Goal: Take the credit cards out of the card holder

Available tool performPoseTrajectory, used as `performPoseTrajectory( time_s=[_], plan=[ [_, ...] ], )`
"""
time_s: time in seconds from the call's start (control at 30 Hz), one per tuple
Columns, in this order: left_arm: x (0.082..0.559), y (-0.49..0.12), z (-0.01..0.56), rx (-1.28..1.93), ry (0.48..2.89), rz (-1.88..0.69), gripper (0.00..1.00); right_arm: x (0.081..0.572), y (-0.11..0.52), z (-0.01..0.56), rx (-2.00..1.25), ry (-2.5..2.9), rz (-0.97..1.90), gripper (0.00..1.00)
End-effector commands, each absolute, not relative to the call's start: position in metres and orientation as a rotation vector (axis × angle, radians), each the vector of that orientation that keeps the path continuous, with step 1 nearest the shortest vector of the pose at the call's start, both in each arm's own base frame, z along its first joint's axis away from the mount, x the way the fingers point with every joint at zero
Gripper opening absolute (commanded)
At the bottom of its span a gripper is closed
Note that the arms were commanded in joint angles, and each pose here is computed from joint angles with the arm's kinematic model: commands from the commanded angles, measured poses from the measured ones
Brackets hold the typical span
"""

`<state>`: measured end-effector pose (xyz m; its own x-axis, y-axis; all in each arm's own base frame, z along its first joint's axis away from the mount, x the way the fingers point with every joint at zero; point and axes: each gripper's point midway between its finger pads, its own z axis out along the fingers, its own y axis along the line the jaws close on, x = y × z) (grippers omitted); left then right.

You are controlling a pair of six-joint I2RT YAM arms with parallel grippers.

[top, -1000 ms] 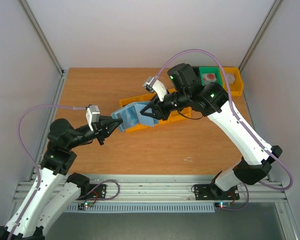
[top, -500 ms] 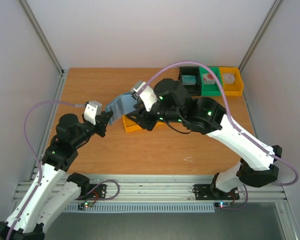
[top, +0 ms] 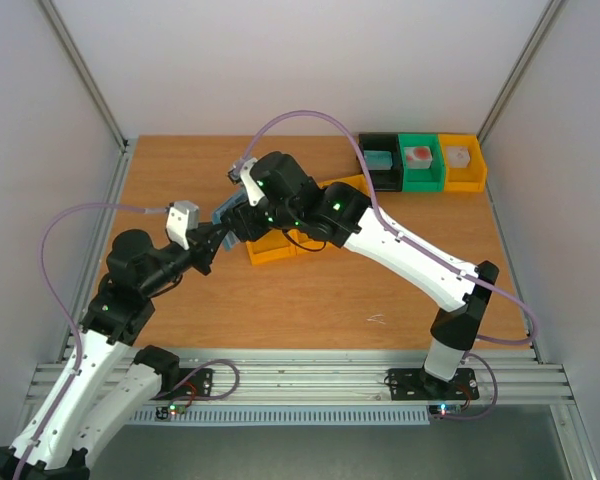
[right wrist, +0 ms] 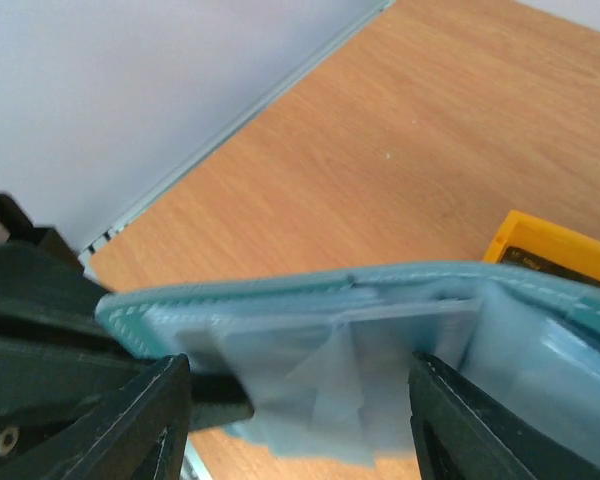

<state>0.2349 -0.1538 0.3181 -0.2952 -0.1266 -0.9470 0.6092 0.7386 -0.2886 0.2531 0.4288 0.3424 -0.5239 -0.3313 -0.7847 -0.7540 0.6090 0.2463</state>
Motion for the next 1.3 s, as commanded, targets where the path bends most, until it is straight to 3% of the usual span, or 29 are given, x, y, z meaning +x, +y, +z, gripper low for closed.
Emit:
performPoseTrajectory(
  time_s=[0.0, 0.3, 0.43, 0.73, 1.03, 1.27],
  plan=[
    [0.221, -0.166, 0.358, 0.430, 1.561, -0.873, 0.00, 0.268, 0.421, 0.358, -0.740, 2.107, 0.717, 0.61],
    [0.201, -0.180, 0.367, 0.517, 1.487, -1.001, 0.00, 0.295, 0.397, 0.341, -0.660, 2.158, 0.525, 0.58],
    [0.202, -0.178, 0.366, 0.502, 1.492, -0.994, 0.00, 0.306, 0.376, 0.342, -0.600, 2.159, 0.438, 0.52],
    [0.213, -0.170, 0.359, 0.438, 1.543, -0.938, 0.00, 0.309, 0.352, 0.345, -0.628, 2.160, 0.326, 0.53],
    [0.218, -0.168, 0.351, 0.424, 1.577, -0.910, 0.00, 0.298, 0.340, 0.343, -0.726, 2.187, 0.339, 0.54],
    [0.217, -0.167, 0.349, 0.429, 1.587, -0.903, 0.00, 0.281, 0.343, 0.342, -0.904, 2.177, 0.513, 0.60]
  ],
)
